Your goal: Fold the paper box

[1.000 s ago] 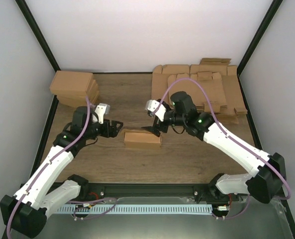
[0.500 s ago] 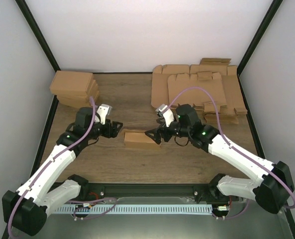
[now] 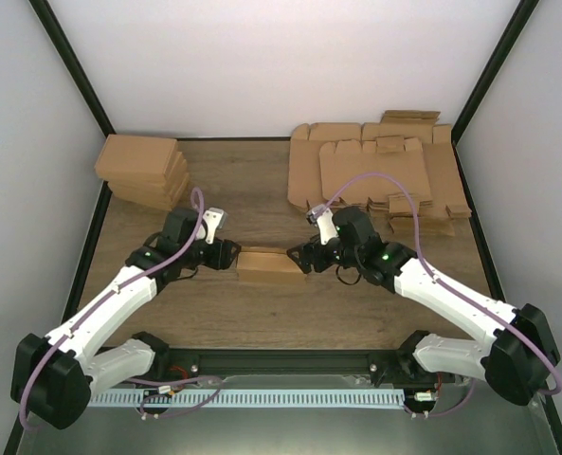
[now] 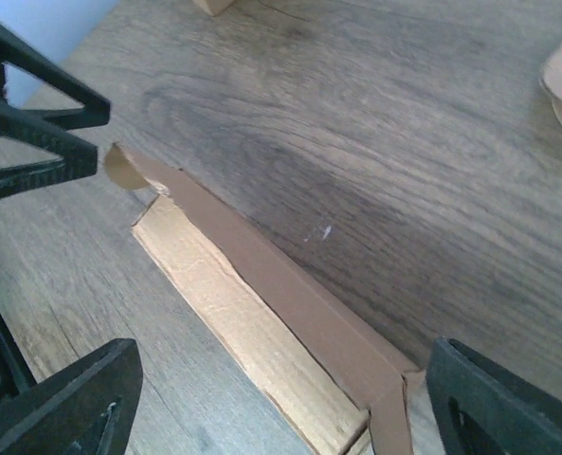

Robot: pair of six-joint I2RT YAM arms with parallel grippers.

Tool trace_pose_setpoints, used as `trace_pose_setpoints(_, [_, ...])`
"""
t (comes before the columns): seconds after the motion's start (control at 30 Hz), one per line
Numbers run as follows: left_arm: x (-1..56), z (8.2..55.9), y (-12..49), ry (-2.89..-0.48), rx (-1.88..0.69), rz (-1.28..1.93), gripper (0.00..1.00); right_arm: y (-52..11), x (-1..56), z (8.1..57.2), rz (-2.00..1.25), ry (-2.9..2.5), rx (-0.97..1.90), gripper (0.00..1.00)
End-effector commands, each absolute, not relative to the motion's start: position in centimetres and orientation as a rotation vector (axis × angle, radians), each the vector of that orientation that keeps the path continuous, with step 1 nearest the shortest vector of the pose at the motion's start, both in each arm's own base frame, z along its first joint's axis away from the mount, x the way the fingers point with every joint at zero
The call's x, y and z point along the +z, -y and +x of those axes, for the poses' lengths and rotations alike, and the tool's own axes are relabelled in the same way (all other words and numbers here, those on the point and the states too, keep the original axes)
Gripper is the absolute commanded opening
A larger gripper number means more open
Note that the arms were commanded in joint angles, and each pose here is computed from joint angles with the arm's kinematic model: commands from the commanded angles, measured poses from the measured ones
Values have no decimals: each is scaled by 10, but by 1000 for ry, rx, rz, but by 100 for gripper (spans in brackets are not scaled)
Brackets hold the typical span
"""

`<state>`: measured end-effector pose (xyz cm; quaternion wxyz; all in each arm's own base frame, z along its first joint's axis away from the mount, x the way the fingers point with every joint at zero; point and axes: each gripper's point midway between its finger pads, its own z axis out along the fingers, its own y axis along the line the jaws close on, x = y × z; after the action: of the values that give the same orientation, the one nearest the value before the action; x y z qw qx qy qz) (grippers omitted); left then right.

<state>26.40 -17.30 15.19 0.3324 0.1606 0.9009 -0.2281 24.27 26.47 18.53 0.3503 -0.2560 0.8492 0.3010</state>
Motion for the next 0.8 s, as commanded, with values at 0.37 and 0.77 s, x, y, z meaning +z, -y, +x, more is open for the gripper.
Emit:
trace_pose_setpoints(0.37, [138,259,169,-2393,-499,412,55,-242,148,237,-546,-2401,659,70])
trace_pose_setpoints(0.77, [129,259,170,-2416,-480,412,55,-245,146,233,-506,-2413,713,63])
